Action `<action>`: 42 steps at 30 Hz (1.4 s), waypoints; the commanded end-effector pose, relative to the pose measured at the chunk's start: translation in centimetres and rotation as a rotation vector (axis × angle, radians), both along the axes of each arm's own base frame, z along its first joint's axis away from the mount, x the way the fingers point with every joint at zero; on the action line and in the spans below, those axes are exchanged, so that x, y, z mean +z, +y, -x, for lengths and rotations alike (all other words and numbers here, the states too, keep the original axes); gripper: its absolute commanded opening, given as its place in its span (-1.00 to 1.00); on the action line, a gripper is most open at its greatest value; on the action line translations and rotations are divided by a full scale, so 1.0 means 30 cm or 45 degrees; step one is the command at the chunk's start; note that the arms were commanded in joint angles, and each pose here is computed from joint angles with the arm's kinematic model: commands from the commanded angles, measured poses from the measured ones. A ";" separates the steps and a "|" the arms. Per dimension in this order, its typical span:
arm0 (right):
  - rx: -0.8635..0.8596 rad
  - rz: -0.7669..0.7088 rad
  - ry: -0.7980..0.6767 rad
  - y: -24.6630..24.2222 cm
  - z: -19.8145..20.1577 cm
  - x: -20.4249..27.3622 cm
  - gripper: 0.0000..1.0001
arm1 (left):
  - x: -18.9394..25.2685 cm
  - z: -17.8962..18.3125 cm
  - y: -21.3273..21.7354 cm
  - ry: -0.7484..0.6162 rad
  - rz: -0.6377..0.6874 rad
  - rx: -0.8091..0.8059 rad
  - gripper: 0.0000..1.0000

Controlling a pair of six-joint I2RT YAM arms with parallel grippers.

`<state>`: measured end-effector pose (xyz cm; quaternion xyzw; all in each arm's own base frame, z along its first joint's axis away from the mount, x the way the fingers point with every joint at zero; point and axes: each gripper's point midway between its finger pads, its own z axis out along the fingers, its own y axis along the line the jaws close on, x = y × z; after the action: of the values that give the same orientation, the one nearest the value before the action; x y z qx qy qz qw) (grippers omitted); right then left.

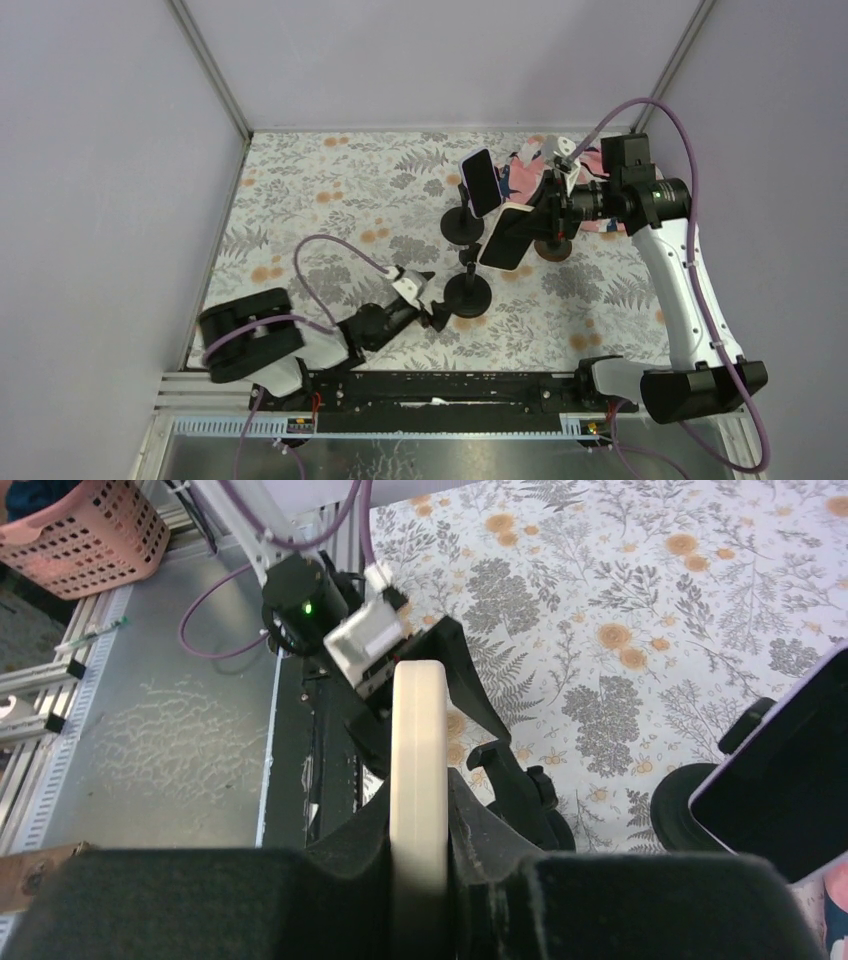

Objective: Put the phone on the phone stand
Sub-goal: Adjust the phone stand at the center of the board.

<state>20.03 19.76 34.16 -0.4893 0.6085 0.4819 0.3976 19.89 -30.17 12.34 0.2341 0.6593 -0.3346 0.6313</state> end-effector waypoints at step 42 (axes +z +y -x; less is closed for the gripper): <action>0.017 -0.180 0.026 -0.008 0.032 0.065 -1.00 | -0.109 -0.088 -0.159 -0.046 -0.088 -0.411 -0.27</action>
<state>20.29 19.37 34.24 -0.4451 0.6098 0.5131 0.4083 23.24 -35.00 9.76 0.3397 0.6123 -0.4055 0.5877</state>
